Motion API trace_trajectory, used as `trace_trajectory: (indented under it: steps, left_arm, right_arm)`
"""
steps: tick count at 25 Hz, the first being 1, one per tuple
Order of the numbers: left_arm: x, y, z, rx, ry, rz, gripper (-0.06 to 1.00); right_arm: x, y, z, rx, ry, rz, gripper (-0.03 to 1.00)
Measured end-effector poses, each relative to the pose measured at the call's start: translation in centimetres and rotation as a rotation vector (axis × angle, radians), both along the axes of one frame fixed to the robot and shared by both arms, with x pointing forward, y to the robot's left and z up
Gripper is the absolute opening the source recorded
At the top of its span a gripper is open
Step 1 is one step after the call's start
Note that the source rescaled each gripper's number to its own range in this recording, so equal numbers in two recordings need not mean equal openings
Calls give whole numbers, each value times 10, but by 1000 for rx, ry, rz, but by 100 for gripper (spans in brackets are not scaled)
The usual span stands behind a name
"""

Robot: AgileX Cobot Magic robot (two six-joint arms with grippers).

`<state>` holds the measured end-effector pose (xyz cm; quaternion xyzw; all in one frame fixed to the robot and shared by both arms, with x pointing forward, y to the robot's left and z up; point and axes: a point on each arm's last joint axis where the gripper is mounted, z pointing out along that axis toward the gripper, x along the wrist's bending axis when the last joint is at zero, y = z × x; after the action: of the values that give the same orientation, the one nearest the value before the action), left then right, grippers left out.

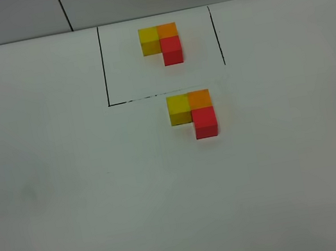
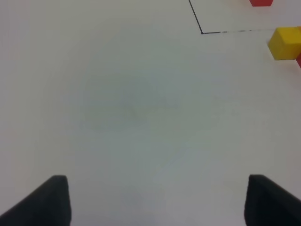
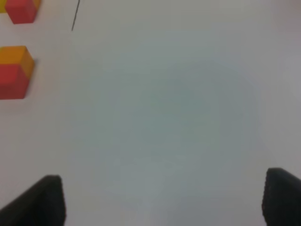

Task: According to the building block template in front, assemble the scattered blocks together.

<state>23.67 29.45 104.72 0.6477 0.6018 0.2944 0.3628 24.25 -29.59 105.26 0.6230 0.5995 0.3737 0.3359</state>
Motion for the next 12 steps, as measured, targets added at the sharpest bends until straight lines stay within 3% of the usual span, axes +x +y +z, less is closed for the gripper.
trace_trajectory:
  steps: [12]
  left_arm:
    - [0, 0, 0, 0, 0, 0, 69]
  right_arm:
    - [0, 0, 0, 1, 0, -4, 78]
